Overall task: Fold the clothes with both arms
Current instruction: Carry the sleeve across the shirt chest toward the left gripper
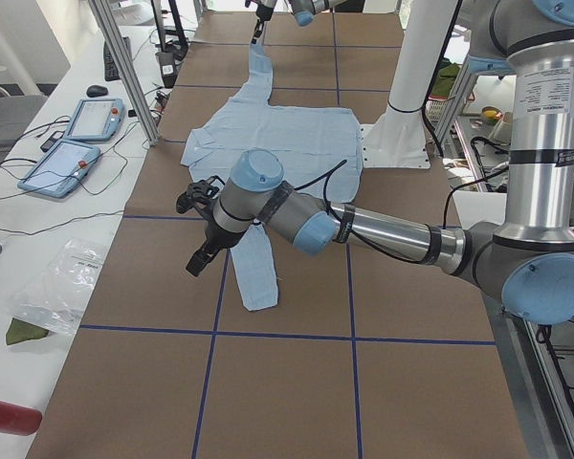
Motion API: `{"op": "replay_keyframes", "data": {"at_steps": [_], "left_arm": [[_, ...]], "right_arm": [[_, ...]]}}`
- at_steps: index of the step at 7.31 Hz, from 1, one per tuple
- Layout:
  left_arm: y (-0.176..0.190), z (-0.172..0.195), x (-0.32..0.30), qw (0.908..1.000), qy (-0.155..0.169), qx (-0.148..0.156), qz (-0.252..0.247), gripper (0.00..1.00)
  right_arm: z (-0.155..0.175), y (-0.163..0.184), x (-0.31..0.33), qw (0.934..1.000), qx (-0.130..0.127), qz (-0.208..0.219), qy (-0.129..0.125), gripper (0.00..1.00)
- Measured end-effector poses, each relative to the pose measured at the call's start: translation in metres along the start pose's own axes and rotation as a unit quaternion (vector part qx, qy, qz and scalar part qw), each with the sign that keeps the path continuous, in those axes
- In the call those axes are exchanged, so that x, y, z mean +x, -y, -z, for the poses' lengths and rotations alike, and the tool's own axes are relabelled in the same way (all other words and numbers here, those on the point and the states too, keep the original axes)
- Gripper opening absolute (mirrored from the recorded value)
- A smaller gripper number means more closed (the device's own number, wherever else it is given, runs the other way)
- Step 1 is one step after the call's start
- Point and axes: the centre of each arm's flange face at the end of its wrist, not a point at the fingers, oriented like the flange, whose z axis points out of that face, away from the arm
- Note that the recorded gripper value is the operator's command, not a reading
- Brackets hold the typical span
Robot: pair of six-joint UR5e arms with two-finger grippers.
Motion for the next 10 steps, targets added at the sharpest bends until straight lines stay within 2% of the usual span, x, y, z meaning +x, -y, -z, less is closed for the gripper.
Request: {"op": "replay_keyframes", "data": {"at_steps": [2, 4, 5, 7, 8, 10], "left_arm": [[0.000, 0.000, 0.000, 1.0000, 0.000, 0.000, 0.000, 1.00], [0.000, 0.000, 0.000, 1.0000, 0.000, 0.000, 0.000, 1.00], [0.000, 0.000, 0.000, 1.0000, 0.000, 0.000, 0.000, 1.00], [0.000, 0.000, 0.001, 1.0000, 0.000, 0.000, 0.000, 1.00], [0.000, 0.000, 0.000, 1.0000, 0.000, 0.000, 0.000, 1.00], [0.000, -0.001, 0.000, 1.0000, -0.001, -0.001, 0.001, 1.00]], "right_arm": [[0.011, 0.017, -0.137, 0.9974, 0.017, -0.057, -0.040, 0.00], [0.006, 0.022, -0.300, 0.9897, 0.036, -0.105, -0.091, 0.00], [0.012, 0.023, -0.359, 0.9867, 0.046, -0.124, -0.094, 0.00], [0.015, 0.033, -0.447, 0.9840, 0.077, -0.136, -0.086, 0.00], [0.011, 0.035, -0.490, 0.9844, 0.100, -0.127, -0.070, 0.00], [-0.014, 0.027, -0.557, 0.9822, 0.150, -0.112, -0.008, 0.00]]}}
